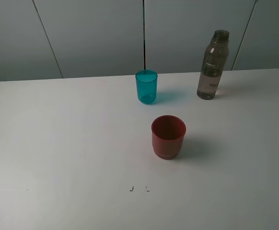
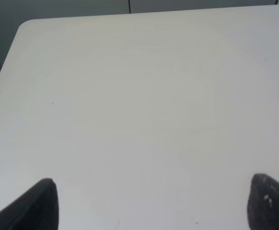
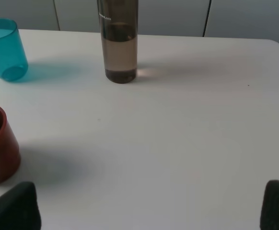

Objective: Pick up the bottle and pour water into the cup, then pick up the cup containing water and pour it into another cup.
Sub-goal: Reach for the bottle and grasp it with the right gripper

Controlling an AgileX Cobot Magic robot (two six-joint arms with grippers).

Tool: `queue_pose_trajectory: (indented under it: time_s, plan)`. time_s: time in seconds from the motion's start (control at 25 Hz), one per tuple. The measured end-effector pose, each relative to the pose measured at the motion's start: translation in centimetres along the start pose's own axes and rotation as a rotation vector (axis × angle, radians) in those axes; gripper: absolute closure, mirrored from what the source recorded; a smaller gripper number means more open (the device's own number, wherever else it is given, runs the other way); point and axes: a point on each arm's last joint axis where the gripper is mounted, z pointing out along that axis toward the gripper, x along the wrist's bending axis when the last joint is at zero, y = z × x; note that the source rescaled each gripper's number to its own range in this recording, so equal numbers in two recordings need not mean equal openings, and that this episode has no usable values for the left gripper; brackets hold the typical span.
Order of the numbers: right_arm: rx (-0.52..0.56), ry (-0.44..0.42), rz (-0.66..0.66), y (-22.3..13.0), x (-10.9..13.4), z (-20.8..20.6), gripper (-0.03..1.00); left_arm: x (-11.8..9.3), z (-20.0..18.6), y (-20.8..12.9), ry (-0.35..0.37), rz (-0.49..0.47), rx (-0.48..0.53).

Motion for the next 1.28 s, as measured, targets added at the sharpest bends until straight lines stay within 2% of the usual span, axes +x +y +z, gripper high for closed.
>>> queue_pose_trajectory:
  time_s: [1.28]
  plan:
    - [0.000, 0.000, 0.002, 0.00, 0.00, 0.00, -0.03, 0.00, 0.00, 0.00, 0.000, 0.000, 0.000]
